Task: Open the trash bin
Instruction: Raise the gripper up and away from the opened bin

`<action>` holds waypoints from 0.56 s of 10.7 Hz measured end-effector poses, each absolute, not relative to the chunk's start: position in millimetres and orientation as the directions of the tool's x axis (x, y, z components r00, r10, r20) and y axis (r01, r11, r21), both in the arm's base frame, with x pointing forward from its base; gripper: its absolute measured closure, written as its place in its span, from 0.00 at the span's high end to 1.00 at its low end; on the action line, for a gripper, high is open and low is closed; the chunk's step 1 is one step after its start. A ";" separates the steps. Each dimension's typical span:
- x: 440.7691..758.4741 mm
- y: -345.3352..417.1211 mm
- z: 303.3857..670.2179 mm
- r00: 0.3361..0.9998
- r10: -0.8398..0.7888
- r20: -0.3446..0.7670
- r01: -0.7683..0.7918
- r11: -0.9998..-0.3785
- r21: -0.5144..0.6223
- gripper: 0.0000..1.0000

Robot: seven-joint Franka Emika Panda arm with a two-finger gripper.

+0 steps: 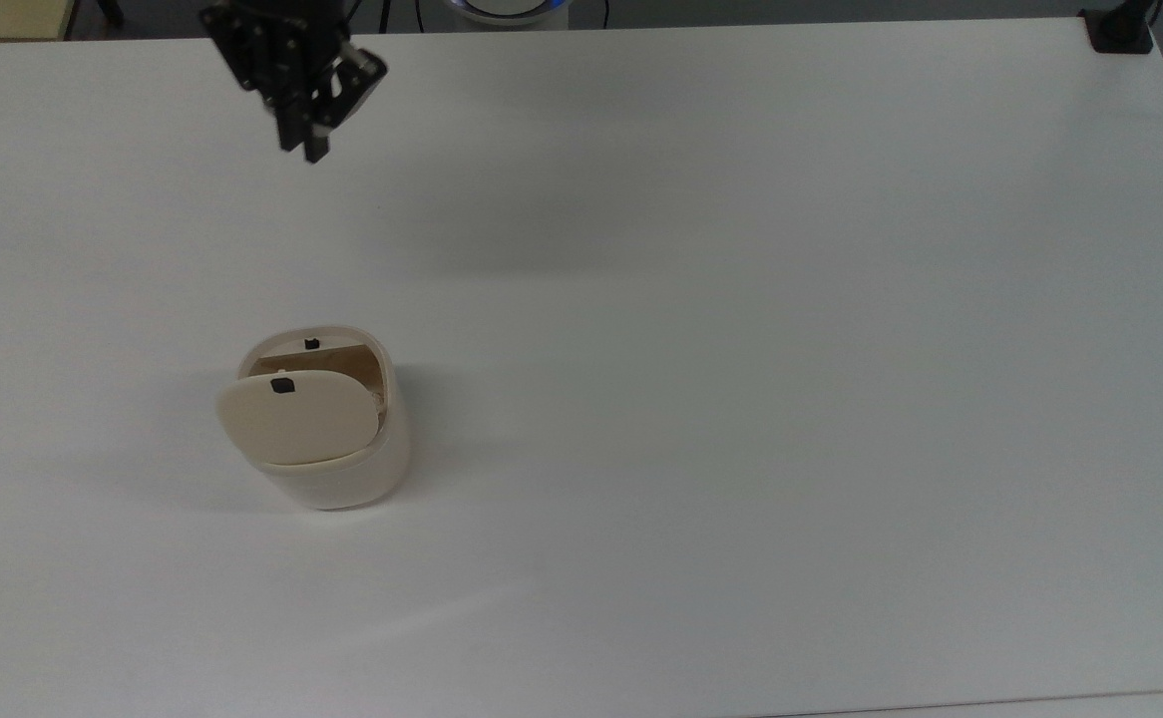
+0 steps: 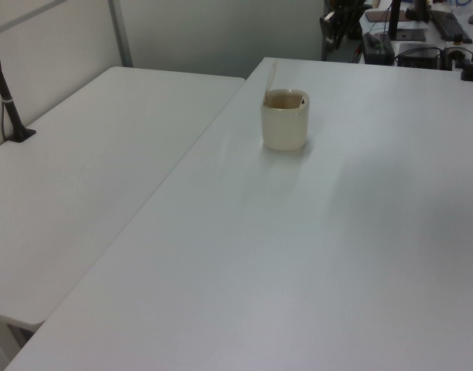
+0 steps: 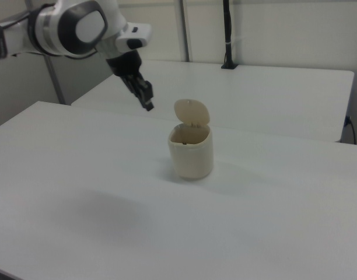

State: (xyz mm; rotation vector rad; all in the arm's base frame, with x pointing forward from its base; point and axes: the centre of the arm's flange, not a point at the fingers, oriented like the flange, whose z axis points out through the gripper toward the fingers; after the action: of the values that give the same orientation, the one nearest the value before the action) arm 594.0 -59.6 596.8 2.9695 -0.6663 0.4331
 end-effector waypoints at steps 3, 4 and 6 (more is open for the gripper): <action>571.7 -31.9 613.2 0.916 -0.349 0.199 -0.349 -0.936 -0.036 0.57; 567.9 -27.1 612.1 0.944 -0.283 0.169 -0.279 -0.959 -0.050 0.70; 566.9 -26.3 604.0 0.978 -0.146 0.149 -0.141 -0.989 -0.041 0.99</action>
State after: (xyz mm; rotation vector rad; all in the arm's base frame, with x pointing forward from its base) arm 566.9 -26.3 604.0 3.1543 -0.2287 0.2407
